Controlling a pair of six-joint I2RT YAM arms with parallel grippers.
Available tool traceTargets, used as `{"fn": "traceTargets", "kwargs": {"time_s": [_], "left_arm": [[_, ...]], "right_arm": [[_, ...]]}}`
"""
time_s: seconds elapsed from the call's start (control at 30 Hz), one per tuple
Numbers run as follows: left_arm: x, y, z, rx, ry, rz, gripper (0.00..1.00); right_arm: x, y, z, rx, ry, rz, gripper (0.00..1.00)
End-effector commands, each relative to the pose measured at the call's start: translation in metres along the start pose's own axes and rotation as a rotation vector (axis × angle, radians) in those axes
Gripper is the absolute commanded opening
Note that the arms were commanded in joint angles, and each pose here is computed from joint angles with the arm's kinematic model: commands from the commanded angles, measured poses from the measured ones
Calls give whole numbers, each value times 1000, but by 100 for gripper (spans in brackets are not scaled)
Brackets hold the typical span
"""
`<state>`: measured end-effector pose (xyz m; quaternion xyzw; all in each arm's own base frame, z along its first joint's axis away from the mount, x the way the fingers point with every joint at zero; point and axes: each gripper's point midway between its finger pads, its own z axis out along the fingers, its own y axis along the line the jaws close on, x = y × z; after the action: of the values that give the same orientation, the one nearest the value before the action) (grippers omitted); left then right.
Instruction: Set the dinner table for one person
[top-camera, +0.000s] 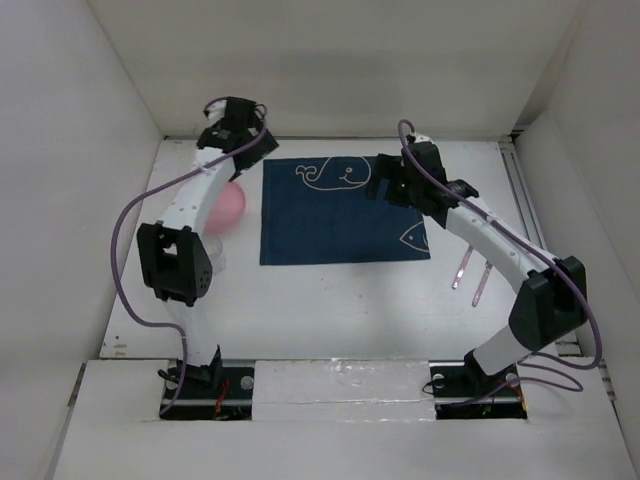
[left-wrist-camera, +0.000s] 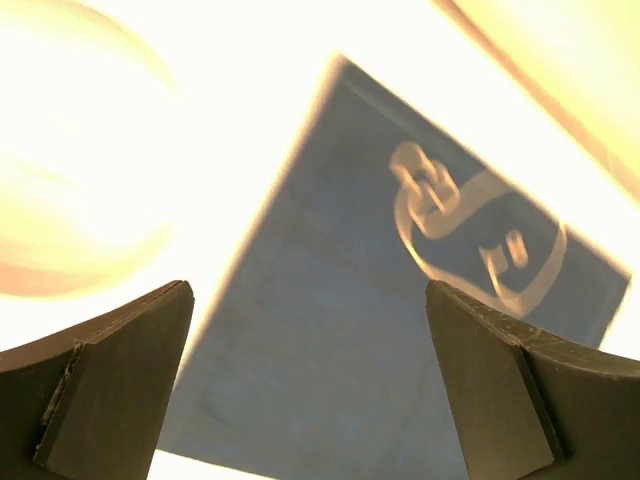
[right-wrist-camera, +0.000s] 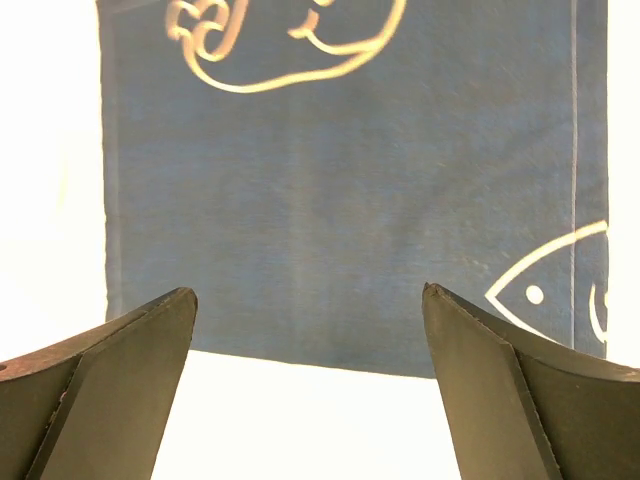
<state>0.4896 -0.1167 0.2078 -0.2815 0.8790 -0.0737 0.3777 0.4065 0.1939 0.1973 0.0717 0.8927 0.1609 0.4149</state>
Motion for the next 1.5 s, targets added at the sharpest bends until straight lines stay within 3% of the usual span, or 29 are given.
{"fn": "traceTargets", "kwargs": {"time_s": [0.0,0.2,0.33,0.8,1.07,1.1,1.2,1.23,1.27,1.33,1.4,1.47], "left_arm": [[-61,73,-21,-106,-48,-114,100],[-77,210,-6,-319,18,-296,100],[-53,259,9,-395,91,-336,100],[0,281,68,-382,236,-346,98],[13,289,93,-413,287,-356,84],[17,289,95,-410,299,-358,80],[21,290,101,-406,312,-361,45],[17,289,101,-401,303,-360,38],[16,286,104,-388,308,-364,23],[13,283,109,-373,305,-366,16],[1,273,112,-329,292,-372,0],[-10,259,111,-266,287,-381,0]], "right_arm": [[-11,19,-5,-115,-51,-32,100],[6,31,-29,-207,-42,-57,100],[13,44,-39,-274,-38,-69,100],[35,64,-24,-382,17,-88,99],[43,67,-24,-393,35,-94,98],[40,68,-27,-398,27,-94,98],[39,68,-29,-403,17,-94,98],[39,68,-29,-403,17,-94,98],[37,69,-33,-408,9,-94,98],[39,67,-34,-407,11,-94,98],[40,66,-35,-406,12,-94,98],[37,60,-40,-393,-2,-88,98]]}}
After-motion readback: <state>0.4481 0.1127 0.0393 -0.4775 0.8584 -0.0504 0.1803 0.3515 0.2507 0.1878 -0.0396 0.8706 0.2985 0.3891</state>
